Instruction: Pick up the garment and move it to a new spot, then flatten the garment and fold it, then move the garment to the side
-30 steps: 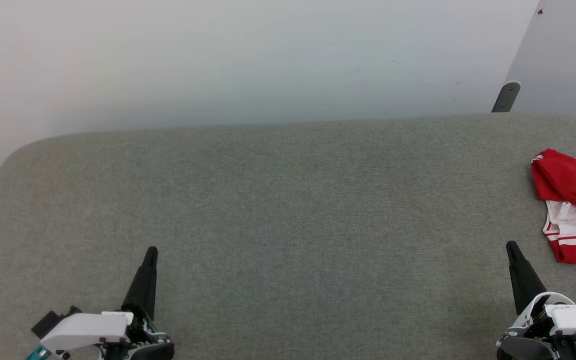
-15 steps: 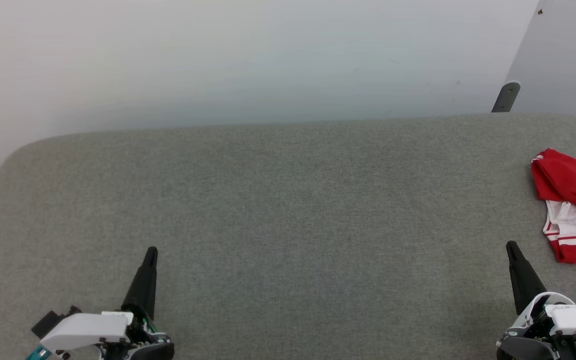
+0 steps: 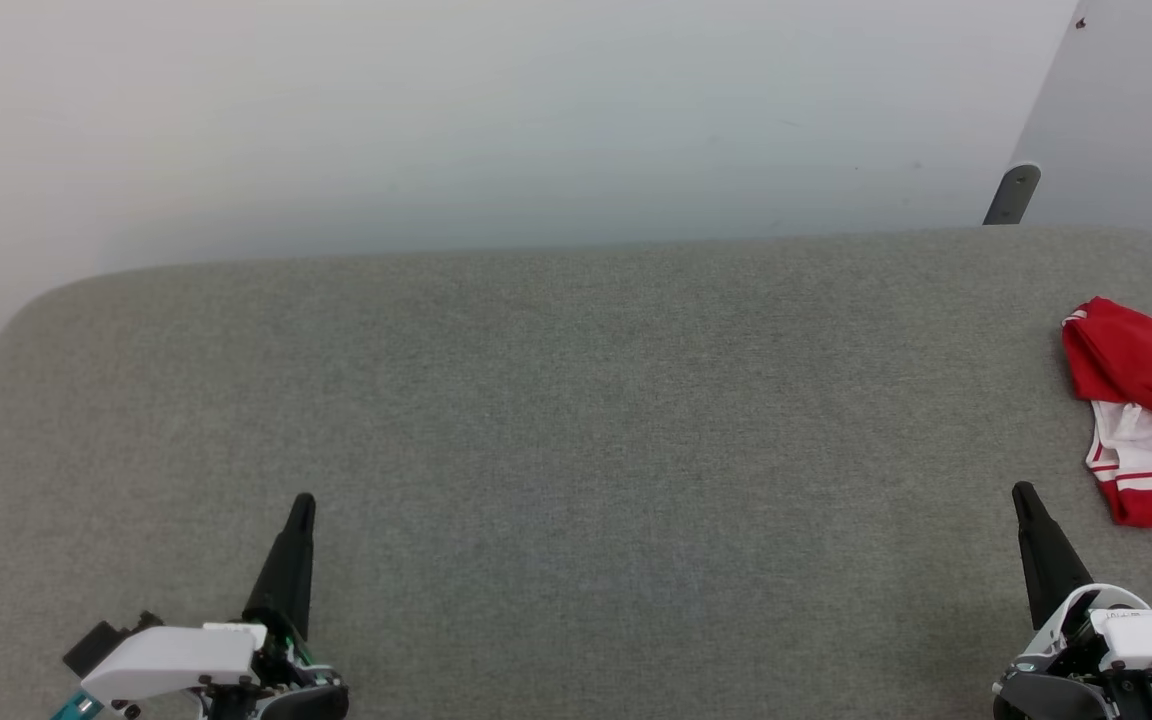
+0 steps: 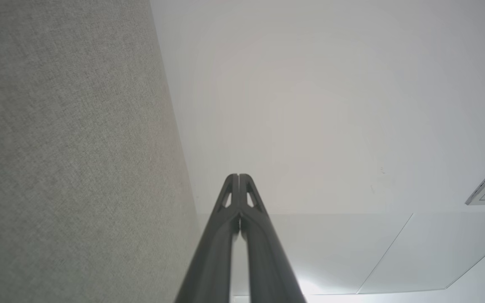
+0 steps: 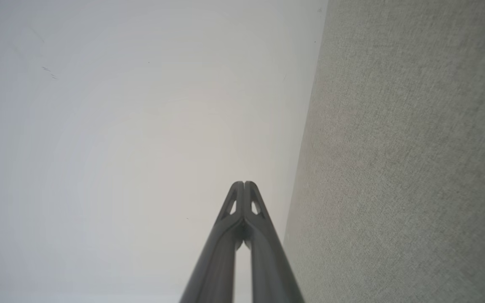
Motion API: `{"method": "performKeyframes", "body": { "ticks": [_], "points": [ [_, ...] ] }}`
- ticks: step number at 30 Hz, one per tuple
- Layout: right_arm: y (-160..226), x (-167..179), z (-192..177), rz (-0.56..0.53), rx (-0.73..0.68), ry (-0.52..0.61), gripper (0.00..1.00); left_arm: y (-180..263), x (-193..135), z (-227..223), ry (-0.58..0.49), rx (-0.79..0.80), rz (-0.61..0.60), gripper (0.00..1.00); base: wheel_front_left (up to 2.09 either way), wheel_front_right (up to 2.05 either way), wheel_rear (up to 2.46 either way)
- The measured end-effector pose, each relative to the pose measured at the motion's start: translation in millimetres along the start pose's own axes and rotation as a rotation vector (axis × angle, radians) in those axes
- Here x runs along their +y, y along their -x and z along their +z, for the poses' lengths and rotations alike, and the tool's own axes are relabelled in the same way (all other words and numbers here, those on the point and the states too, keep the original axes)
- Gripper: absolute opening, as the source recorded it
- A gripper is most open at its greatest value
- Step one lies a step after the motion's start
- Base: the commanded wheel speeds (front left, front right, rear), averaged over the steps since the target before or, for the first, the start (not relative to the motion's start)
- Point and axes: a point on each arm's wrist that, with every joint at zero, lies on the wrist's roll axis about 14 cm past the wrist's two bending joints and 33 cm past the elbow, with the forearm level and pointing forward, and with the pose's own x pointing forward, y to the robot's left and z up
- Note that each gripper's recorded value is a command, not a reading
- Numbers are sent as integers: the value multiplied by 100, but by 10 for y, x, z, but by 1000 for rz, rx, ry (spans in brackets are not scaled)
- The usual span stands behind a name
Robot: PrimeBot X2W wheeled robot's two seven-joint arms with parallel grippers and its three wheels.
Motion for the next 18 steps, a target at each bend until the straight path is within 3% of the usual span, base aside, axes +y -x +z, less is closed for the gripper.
{"method": "performKeyframes", "body": {
  "ticks": [18],
  "points": [
    [0, 0, 0, 0, 0, 0, 0, 0, 0, 0, 0, 0, 0, 0, 0, 0, 0]
  ]
}}
